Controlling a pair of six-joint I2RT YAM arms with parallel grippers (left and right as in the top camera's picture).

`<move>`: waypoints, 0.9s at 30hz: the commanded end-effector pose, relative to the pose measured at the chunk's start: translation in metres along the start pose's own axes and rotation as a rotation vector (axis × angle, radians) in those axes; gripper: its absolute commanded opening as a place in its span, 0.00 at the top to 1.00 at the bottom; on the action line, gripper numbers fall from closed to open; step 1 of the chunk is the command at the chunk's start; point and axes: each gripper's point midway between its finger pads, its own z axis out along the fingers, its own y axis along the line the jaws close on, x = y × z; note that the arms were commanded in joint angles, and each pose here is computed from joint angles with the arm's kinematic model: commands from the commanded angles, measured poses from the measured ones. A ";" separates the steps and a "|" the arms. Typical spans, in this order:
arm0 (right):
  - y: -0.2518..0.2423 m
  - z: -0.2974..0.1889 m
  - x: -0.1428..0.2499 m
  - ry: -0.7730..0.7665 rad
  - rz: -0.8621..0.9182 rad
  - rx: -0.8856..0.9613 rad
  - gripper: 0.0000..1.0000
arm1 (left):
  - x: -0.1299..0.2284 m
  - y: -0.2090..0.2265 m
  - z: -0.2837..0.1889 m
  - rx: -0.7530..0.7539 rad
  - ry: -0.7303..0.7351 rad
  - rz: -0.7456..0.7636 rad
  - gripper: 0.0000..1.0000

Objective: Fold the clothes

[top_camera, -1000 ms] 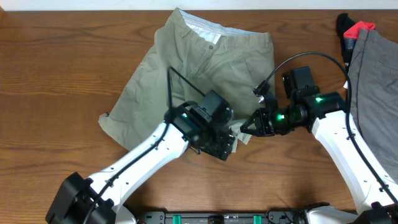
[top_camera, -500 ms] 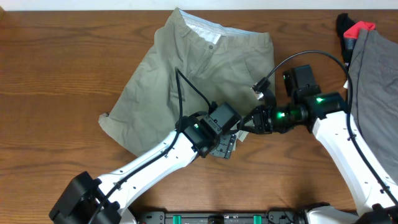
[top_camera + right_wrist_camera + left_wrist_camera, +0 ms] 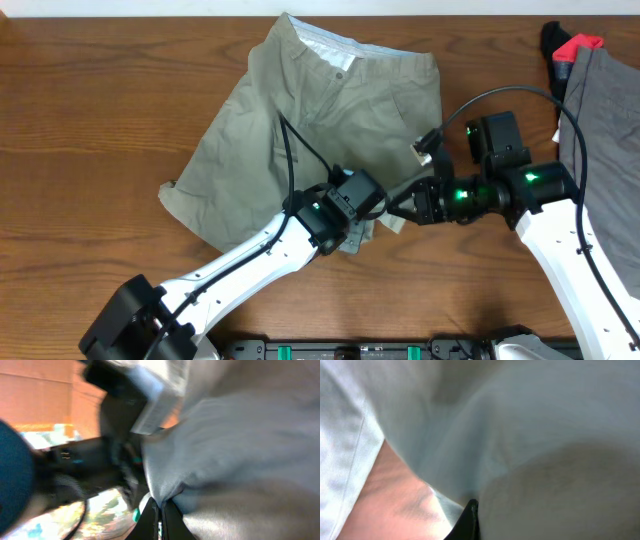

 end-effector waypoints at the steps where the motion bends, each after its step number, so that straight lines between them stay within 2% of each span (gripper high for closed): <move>1: -0.036 -0.010 0.004 -0.018 0.043 0.212 0.99 | 0.009 0.009 -0.016 -0.004 0.011 -0.001 0.94; 3: -0.057 -0.016 0.015 0.012 0.077 0.332 0.99 | 0.017 0.008 -0.027 0.028 0.027 0.025 0.93; 5: -0.072 -0.023 0.027 0.051 0.106 0.429 0.99 | 0.022 0.010 -0.036 0.033 0.032 0.029 0.87; 8: -0.083 -0.031 0.047 0.125 0.121 0.508 0.94 | 0.029 0.016 -0.044 0.024 0.041 0.037 0.83; 10: -0.086 -0.035 0.059 0.171 0.132 0.537 0.86 | 0.033 0.019 -0.047 0.019 0.050 0.053 0.83; 11: -0.088 -0.037 0.063 0.184 0.138 0.551 0.81 | 0.034 0.020 -0.047 0.016 0.055 0.060 0.78; 13: -0.090 -0.039 0.068 0.206 0.148 0.569 0.60 | 0.037 0.021 -0.047 0.010 0.064 0.064 0.70; 14: -0.090 -0.040 0.071 0.215 0.149 0.570 0.54 | 0.037 0.022 -0.048 0.009 0.067 0.064 0.67; 15: -0.090 -0.041 0.073 0.224 0.150 0.571 0.51 | 0.038 0.022 -0.048 0.007 0.070 0.064 0.62; 16: -0.090 -0.041 0.074 0.229 0.151 0.574 0.49 | 0.039 0.022 -0.048 0.005 0.073 0.064 0.47; 17: -0.090 -0.041 0.075 0.234 0.145 0.574 0.47 | 0.040 0.023 -0.048 0.003 0.077 0.064 0.41; 20: -0.091 -0.041 0.075 0.241 0.132 0.573 0.44 | 0.044 0.024 -0.048 0.000 0.095 0.065 0.35; 23: -0.092 -0.038 0.073 0.242 0.139 0.573 0.43 | 0.046 0.025 -0.048 -0.001 0.104 0.066 0.33; 24: -0.093 -0.038 0.071 0.236 0.149 0.575 0.43 | 0.044 0.027 -0.048 -0.014 0.096 0.065 0.36; 25: -0.094 -0.036 0.068 0.222 0.166 0.576 0.46 | 0.041 0.032 -0.048 -0.041 0.078 0.062 0.43; 27: -0.094 -0.032 0.057 0.170 0.213 0.568 0.56 | 0.027 0.050 -0.050 -0.128 0.017 0.007 0.47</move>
